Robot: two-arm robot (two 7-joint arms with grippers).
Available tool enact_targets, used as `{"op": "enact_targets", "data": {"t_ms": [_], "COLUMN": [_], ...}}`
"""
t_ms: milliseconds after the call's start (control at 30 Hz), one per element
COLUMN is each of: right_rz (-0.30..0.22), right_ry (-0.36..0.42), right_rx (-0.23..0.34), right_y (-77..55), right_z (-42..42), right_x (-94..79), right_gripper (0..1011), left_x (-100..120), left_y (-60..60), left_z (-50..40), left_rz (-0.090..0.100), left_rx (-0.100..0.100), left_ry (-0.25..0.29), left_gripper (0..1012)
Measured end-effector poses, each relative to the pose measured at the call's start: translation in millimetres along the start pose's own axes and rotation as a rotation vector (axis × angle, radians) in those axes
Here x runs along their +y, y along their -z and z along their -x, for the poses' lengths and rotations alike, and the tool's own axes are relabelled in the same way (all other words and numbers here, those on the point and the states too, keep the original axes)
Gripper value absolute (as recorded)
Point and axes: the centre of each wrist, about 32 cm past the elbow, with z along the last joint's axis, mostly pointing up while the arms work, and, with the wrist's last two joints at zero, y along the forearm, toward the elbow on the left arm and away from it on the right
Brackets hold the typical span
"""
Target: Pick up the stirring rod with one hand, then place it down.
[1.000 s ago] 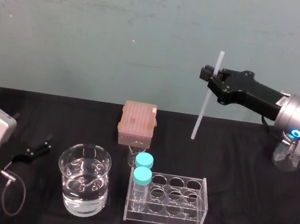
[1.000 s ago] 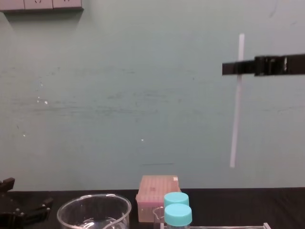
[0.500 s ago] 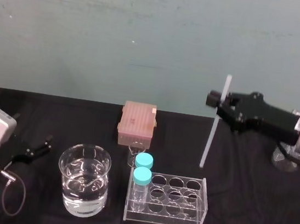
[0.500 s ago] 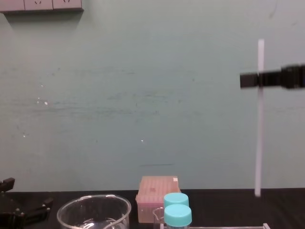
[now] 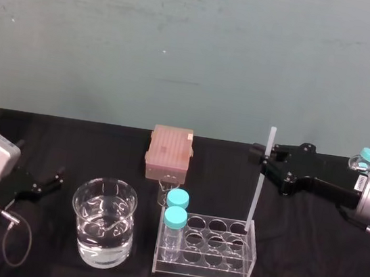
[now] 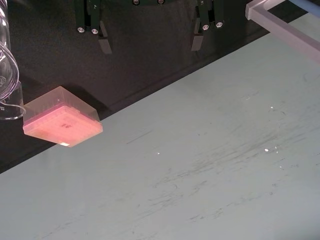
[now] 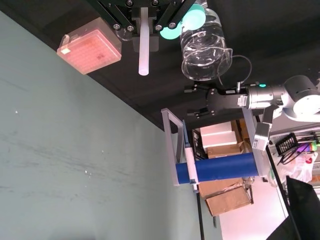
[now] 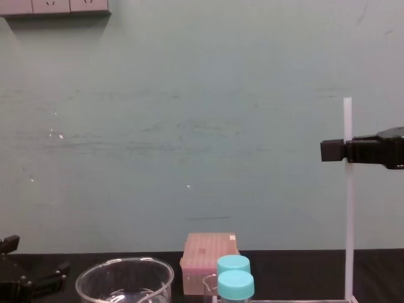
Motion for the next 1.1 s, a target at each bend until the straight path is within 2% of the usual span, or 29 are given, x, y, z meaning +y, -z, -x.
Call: {"op": "enact_targets", "data": {"t_ms": [300, 533, 800, 1100], "right_rz": [-0.010, 0.002, 0.021, 0.009], "right_ry": [-0.011, -0.021, -0.042, -0.061], "right_rx": [0.021, 0.039, 0.054, 0.049], "right_y": [0.9, 4.6, 11.6, 24.8], "right_z": [0.0, 0.7, 1.3, 0.1], "right_x": [-1.4, -4.1, -5.7, 2.5], "right_gripper": [68, 67, 68, 67], "left_x": [0, 0, 0, 0], "left_y": [0.0, 0.0, 0.0, 0.0], "left_z": [0.0, 0.0, 0.0, 0.0], "left_rz": [0.000, 0.000, 0.000, 0.000], "left_rx": [0.000, 0.000, 0.000, 0.000], "left_ry": [0.000, 0.000, 0.000, 0.000], "left_gripper": [1005, 1005, 1005, 1005]}}
